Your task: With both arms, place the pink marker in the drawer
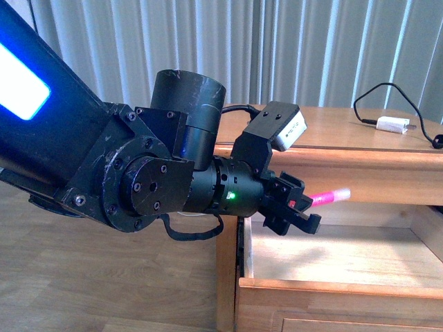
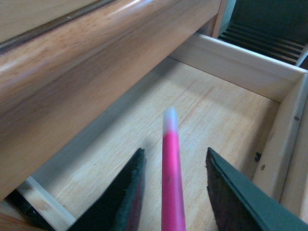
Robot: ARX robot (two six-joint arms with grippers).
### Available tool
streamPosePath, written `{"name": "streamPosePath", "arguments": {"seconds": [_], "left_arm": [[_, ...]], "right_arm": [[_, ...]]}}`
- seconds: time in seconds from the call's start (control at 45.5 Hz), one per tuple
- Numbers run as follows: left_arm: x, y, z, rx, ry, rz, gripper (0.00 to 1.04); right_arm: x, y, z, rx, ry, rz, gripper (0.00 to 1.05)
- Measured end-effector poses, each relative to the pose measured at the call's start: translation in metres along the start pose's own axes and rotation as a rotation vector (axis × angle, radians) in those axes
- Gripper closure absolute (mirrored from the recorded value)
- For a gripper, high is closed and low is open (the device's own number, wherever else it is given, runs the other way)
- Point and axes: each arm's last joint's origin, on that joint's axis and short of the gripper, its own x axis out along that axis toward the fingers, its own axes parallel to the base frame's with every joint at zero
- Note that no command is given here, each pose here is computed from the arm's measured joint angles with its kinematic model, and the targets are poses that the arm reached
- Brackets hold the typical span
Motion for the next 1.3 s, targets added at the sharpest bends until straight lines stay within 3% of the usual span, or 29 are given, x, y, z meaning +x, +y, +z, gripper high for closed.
{"name": "streamPosePath", "arguments": {"seconds": [0.22, 0.308, 0.351, 0.615, 0.835, 0.966, 1.076, 1.296], "left_arm": [[-0.019, -0.007, -0.003, -0.034, -0.002, 0.122, 0.29], [-0.049, -0.014, 0.007, -0.047, -0.055, 0.217, 0.09], [-0.060, -0.016, 0.012, -0.047, -0.076, 0.248, 0.05], [-0.144, -0.041, 0.022, -0.085, -0.196, 0.447, 0.06], [-0.226, -0.071, 0.006, -0.207, -0.282, 0.532, 0.06], [-0.282, -0.087, -0.025, -0.323, -0.293, 0.710, 0.06], [-0.299, -0.094, -0.048, -0.383, -0.249, 0.786, 0.06], [-0.300, -0.095, -0.050, -0.383, -0.252, 0.781, 0.06]], "right_arm": [[0.000, 0.000, 0.000, 0.000, 0.000, 0.000, 0.08], [0.000, 0.000, 0.000, 0.000, 0.000, 0.000, 0.08], [0.000, 0.000, 0.000, 0.000, 0.000, 0.000, 0.08], [0.000, 0.000, 0.000, 0.000, 0.000, 0.000, 0.08], [0.000, 0.000, 0.000, 0.000, 0.000, 0.000, 0.08], [0.000, 0.000, 0.000, 0.000, 0.000, 0.000, 0.08], [0.000, 0.000, 0.000, 0.000, 0.000, 0.000, 0.08], [0.000, 0.000, 0.000, 0.000, 0.000, 0.000, 0.08]]}}
